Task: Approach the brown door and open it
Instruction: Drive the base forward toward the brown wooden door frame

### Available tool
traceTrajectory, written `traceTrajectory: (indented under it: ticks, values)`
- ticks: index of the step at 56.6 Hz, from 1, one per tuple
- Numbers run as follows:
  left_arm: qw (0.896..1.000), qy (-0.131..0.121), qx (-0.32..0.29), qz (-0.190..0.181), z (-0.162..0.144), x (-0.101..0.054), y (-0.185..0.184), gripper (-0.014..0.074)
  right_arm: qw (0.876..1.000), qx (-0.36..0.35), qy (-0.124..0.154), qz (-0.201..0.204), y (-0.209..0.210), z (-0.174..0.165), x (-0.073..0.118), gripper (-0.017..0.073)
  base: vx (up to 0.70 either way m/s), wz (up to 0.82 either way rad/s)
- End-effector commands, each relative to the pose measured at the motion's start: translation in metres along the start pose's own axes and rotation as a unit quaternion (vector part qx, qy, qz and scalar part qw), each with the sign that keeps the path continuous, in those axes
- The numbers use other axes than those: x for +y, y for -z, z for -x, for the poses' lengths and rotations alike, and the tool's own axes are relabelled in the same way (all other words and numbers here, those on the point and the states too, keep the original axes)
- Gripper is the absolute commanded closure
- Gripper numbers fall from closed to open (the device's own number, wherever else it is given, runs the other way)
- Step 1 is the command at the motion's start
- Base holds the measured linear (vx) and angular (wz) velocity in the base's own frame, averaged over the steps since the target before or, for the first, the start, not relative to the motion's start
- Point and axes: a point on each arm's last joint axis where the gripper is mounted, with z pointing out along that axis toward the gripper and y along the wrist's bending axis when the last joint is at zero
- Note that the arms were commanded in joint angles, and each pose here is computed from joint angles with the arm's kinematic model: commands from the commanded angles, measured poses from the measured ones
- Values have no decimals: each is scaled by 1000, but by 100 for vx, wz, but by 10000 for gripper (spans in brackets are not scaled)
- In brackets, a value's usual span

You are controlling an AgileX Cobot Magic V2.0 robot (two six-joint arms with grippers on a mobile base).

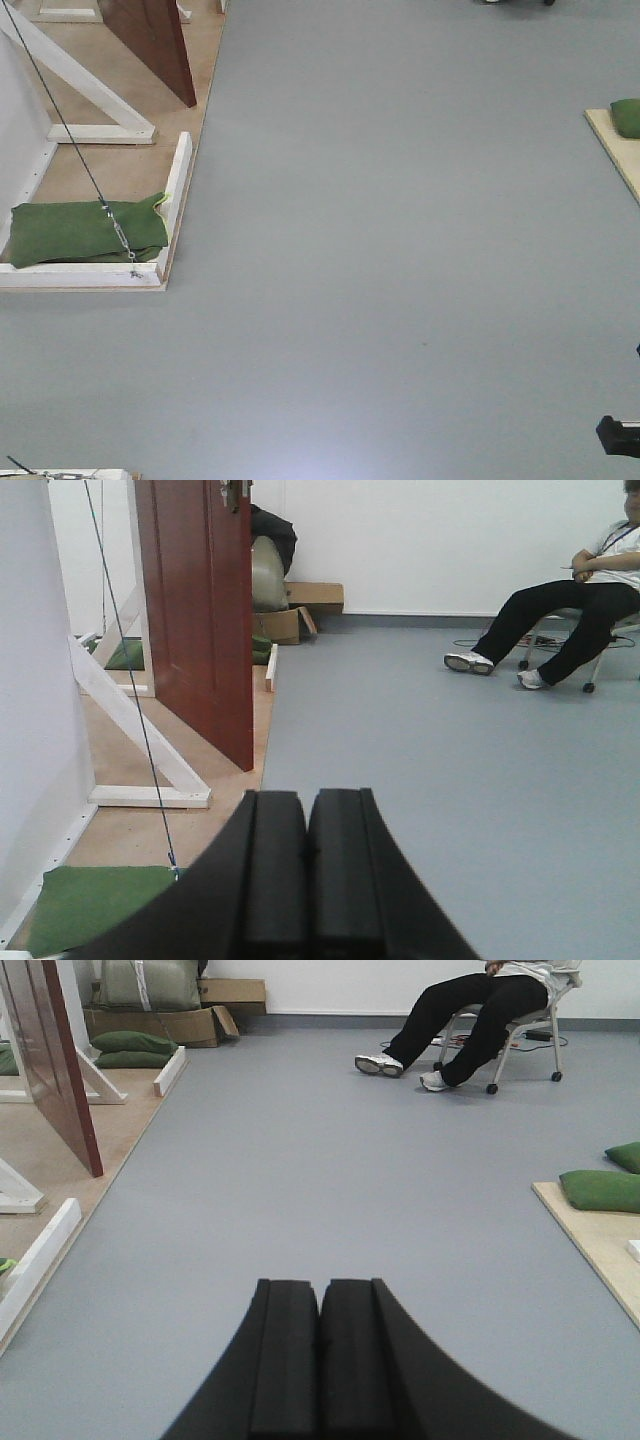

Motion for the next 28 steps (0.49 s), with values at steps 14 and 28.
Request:
traceTrajectory:
  ticks: [14,28]
  values:
    - [998,1,-56,-7,14,-2,3,597,999,-47,5,-5,1,6,-1,559,12,0]
    - [998,1,-56,-7,14,-2,3,597,999,-47,5,-5,1,6,-1,559,21,2]
